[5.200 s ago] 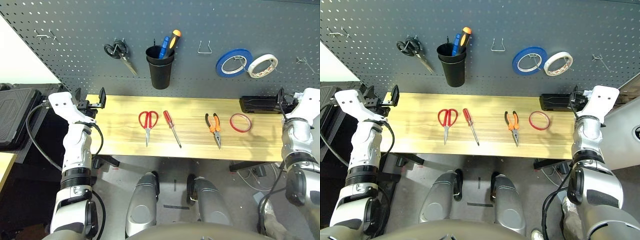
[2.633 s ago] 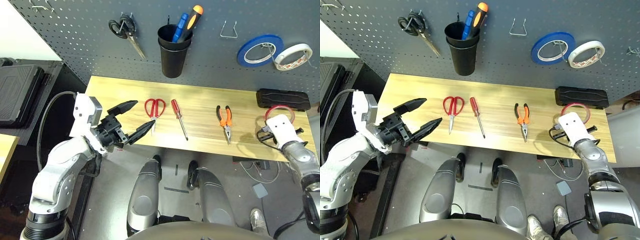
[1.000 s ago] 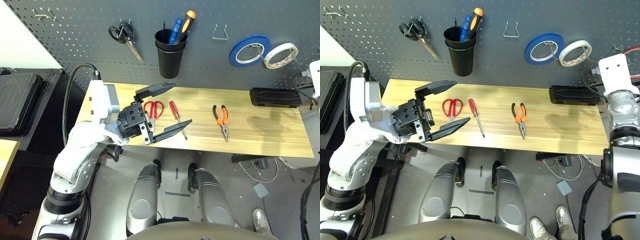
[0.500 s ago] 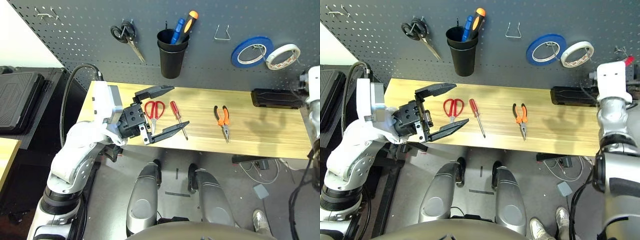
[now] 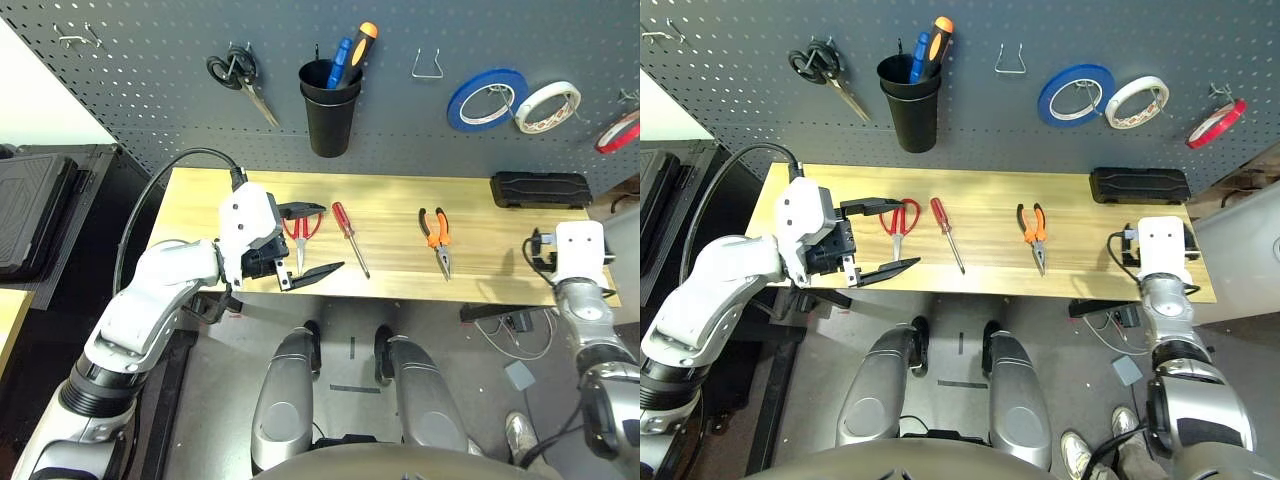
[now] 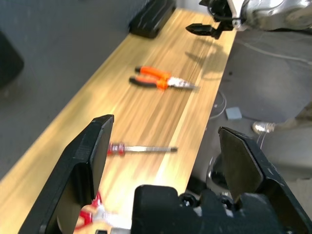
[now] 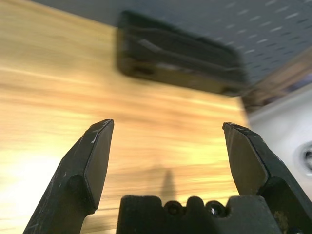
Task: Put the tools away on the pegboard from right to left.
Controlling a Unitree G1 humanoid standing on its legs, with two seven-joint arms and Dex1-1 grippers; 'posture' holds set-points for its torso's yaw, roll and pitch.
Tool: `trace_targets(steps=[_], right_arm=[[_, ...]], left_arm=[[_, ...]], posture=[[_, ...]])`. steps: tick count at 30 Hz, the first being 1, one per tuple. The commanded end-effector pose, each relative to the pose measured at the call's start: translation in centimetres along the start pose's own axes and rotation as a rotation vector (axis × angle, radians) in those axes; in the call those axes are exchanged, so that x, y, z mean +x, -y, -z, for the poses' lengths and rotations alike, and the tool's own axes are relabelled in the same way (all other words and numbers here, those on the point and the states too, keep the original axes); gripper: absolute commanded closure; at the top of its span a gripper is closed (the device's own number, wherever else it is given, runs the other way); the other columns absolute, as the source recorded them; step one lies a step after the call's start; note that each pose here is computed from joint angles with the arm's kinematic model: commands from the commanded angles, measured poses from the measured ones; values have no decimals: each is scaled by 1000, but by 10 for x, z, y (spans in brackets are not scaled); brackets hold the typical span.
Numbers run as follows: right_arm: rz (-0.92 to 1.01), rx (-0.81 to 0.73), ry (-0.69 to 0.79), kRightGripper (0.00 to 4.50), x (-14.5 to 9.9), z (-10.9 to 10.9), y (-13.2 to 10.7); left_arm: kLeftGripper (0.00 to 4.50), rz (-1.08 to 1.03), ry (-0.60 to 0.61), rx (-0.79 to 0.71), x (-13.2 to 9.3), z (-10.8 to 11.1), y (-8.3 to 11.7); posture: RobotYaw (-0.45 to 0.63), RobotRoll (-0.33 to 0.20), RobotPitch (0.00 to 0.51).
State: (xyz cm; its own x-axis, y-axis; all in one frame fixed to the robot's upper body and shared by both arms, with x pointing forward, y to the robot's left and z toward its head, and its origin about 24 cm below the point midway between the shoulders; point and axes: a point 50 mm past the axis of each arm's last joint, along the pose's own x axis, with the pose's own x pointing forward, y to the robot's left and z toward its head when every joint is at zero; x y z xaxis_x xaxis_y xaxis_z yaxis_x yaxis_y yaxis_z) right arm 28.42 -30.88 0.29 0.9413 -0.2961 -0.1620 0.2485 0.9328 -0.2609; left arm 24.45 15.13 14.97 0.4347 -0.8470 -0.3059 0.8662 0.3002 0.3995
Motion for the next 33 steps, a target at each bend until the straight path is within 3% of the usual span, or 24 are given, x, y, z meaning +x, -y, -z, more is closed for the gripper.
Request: trace_targets(steps=[1, 13, 33], right_arm=[[-111, 105, -96, 27, -2, 1, -29], [-393, 227, -302, 27, -4, -41, -92], [-299, 170, -579, 27, 26, -35, -104]], left_arm=[[0, 48, -80, -25, 0, 11, 9], [0, 38, -148, -32, -3, 18, 12], [0, 11, -180, -48, -7, 17, 14]], posture=[[219, 0, 271], [248, 0, 283], [304, 0, 299]])
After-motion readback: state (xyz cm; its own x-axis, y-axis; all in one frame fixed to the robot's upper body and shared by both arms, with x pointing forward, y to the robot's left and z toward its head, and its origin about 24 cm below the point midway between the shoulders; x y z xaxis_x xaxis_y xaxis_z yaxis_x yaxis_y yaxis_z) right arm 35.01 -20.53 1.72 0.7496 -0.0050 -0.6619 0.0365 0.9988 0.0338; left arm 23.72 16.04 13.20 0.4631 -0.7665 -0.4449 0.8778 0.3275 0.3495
